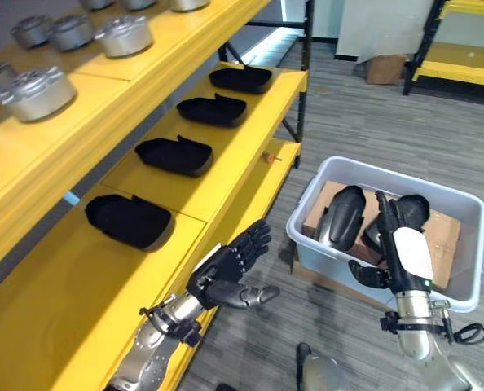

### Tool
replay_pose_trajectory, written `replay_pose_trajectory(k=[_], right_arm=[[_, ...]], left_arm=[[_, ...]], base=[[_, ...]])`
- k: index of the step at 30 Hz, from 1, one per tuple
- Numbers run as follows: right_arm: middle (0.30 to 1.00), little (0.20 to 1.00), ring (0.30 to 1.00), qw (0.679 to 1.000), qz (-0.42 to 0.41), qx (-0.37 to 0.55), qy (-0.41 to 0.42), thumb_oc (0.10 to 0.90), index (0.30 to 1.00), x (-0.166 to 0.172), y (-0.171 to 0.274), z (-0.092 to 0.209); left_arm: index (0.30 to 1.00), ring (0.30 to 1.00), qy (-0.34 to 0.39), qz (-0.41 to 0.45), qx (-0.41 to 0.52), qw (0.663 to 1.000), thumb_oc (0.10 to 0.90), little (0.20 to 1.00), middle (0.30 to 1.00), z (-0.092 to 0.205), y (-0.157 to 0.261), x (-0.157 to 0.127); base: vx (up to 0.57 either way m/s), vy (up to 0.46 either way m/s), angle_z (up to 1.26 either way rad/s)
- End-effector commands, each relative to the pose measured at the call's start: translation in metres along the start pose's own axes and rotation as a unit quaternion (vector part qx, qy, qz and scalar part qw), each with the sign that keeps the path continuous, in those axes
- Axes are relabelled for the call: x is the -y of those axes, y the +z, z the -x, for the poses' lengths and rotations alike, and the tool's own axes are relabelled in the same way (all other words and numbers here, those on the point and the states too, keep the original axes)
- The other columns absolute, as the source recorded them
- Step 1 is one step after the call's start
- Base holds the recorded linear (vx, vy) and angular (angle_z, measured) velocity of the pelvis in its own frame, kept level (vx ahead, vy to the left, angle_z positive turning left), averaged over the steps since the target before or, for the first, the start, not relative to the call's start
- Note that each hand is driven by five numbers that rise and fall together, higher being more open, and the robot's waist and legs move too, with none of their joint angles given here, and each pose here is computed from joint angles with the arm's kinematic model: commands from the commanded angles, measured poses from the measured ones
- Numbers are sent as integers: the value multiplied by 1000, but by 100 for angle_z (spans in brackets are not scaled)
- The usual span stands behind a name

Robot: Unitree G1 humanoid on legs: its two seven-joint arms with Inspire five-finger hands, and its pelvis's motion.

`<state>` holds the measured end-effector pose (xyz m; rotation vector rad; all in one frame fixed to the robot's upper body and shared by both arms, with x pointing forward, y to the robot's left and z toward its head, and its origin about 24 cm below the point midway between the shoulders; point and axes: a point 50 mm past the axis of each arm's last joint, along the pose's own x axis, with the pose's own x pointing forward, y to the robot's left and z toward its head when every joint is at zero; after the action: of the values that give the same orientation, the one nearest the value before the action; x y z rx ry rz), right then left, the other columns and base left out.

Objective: Move parts from the plastic box to the shelf.

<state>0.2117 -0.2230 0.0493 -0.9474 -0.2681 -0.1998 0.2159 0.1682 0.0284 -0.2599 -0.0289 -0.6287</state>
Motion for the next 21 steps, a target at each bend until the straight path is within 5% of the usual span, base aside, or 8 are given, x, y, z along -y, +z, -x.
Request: replay_pose_trajectory(k=[1,8,21], right_arm=[[1000,1000,1000,990,-55,103,-82,900,1000,29,29,-27],[1000,1000,1000,992,-56,95,-58,900,1000,24,29,-26],[1000,1000,1000,990,-53,120,-50,900,1000,17,43,-32]], left_arm=[[1000,1000,5,-31,98,995,900,1000,1000,-7,36,-2],[1000,1000,-7,-37,74,997,900,1000,1000,9,27,-2],[1000,1000,-5,-53,76,996,900,1000,1000,10,26,-2]], base=[[32,-101,-163],[104,-41,-144],[137,82,-6]])
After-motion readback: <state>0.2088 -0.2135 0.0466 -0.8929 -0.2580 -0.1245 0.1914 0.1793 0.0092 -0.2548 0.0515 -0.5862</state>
